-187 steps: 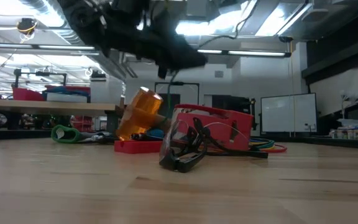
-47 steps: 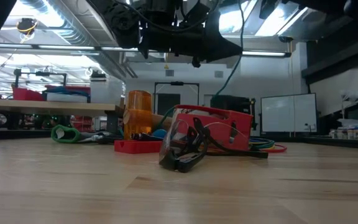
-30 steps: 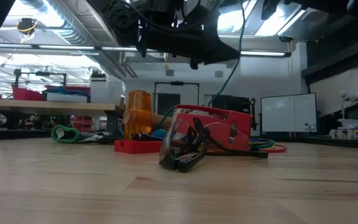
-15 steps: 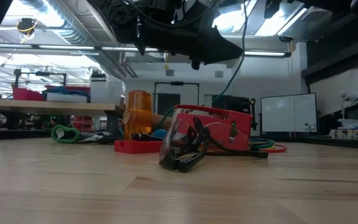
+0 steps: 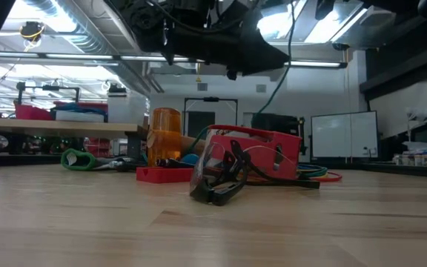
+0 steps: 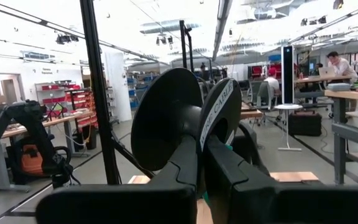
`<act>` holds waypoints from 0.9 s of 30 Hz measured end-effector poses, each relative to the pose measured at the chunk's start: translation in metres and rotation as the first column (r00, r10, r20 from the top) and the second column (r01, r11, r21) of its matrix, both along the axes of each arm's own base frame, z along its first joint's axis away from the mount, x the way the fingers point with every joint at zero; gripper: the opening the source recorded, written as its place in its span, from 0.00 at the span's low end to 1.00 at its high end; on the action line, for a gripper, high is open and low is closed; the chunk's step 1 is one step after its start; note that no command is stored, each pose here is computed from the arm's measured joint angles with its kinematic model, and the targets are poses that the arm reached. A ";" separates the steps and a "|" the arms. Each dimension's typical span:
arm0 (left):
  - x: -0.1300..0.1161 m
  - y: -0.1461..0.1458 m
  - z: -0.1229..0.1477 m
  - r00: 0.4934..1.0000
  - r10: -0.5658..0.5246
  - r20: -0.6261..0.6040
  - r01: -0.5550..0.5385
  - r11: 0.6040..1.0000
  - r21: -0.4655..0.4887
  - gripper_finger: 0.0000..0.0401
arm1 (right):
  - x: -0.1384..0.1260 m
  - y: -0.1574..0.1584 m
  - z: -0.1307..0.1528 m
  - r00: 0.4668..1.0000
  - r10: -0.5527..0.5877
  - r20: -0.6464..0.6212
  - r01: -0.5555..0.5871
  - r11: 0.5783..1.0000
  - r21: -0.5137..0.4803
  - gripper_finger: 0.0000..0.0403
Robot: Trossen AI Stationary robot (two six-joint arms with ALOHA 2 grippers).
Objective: Coil cords
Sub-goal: Coil the green wire on the spool
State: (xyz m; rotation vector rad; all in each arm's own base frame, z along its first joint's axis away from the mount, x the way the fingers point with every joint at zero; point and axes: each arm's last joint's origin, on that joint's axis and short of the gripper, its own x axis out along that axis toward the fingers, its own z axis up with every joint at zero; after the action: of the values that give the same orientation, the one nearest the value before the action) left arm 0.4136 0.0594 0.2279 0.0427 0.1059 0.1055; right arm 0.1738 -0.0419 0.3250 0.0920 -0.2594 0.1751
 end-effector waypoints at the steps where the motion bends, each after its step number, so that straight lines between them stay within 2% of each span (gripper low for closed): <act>1: 0.000 0.000 0.000 1.000 0.000 0.007 0.000 1.000 0.001 0.29 | 0.000 0.000 0.000 1.000 0.000 0.004 0.000 1.000 -0.001 0.03; 10: 0.001 0.000 0.001 1.000 -0.001 0.022 0.001 1.000 0.003 0.29 | 0.000 0.000 0.001 1.000 -0.019 0.016 0.019 1.000 0.001 0.03; 15: 0.001 0.000 0.002 0.999 0.000 0.033 0.000 1.000 0.004 0.29 | 0.001 -0.001 0.005 0.998 -0.020 0.064 0.021 1.000 -0.012 0.03; 27: 0.001 0.000 0.004 0.999 -0.001 0.054 0.000 1.000 0.008 0.29 | 0.017 -0.005 -0.002 0.998 -0.004 0.060 0.005 1.000 -0.007 0.03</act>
State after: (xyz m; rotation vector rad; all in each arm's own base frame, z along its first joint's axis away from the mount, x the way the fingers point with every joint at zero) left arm 0.4143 0.0593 0.2324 0.0476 0.0512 0.1066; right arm 0.1906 -0.0473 0.3227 0.0793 -0.3193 0.1744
